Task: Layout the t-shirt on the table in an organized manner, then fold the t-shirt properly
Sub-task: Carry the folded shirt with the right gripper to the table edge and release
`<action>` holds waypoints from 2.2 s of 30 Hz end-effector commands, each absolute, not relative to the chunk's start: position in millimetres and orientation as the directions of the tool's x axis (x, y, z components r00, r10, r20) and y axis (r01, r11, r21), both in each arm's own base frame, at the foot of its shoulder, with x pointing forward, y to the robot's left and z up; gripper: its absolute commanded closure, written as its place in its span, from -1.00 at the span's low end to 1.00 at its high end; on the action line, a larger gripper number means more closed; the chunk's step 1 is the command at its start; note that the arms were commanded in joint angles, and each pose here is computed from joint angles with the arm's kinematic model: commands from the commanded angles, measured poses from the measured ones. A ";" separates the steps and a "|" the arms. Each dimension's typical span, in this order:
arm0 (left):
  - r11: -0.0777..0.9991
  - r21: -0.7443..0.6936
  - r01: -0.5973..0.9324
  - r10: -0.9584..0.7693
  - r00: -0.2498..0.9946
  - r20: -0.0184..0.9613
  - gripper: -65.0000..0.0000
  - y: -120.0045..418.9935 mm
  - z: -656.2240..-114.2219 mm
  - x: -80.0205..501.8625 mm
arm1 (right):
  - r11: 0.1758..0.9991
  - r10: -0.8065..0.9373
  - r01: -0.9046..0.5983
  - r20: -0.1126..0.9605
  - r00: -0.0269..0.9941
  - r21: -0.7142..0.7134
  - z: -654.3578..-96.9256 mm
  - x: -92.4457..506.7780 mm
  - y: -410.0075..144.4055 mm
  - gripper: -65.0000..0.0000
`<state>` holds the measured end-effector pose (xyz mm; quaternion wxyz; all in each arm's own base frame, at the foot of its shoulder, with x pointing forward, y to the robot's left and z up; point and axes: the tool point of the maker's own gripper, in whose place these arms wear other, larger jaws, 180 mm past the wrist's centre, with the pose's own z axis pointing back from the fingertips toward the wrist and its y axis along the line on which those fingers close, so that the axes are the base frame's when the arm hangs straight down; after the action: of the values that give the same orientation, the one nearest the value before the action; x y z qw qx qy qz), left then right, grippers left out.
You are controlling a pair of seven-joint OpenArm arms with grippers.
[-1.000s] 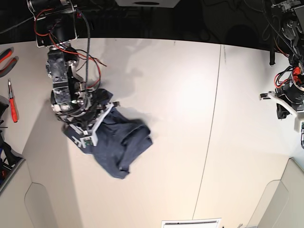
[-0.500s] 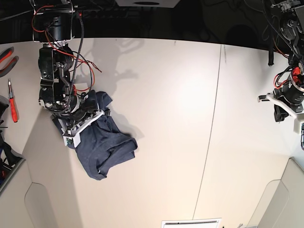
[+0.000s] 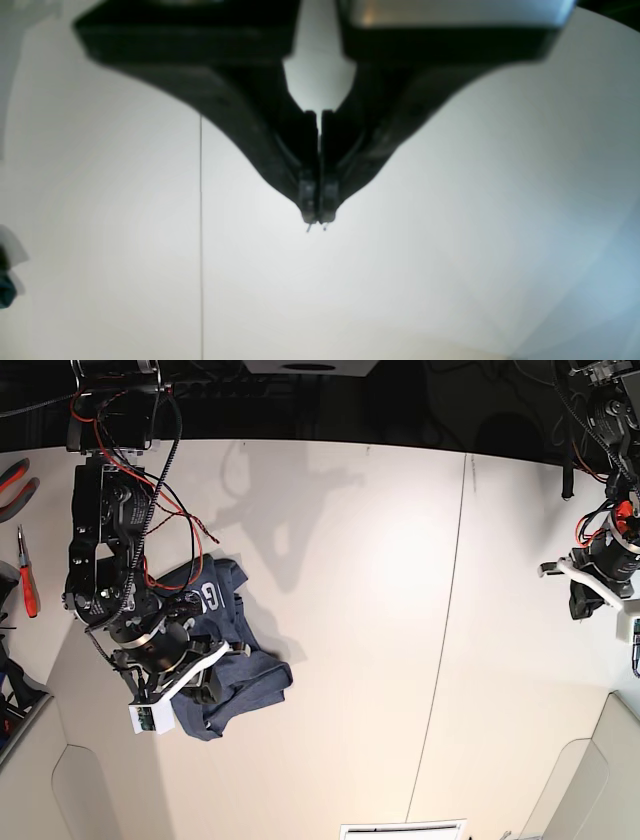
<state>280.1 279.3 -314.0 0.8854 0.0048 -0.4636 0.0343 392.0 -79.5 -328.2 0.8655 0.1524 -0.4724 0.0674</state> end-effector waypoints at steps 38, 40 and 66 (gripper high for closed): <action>0.997 -0.079 -0.016 0.077 0.476 0.876 1.00 266.4 -293.2 291.3 | 0.972 -0.003 0.163 0.689 0.725 -0.168 -444.8 416.5 -235.4 1.00; 0.997 -0.078 -0.016 0.077 0.450 0.890 1.00 266.9 -288.3 293.9 | 0.973 0.003 0.168 0.745 0.667 -0.155 -418.2 430.3 -232.7 1.00; 0.984 -0.164 0.071 0.101 0.539 0.836 1.00 263.6 -301.6 229.1 | 0.940 0.332 -0.124 0.764 0.553 -0.318 -315.7 293.1 -218.2 1.00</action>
<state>225.4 264.2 -312.9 0.8810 -0.0905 -0.4640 0.0203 287.7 -216.0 -327.1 0.8840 -0.1083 -0.4365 0.1276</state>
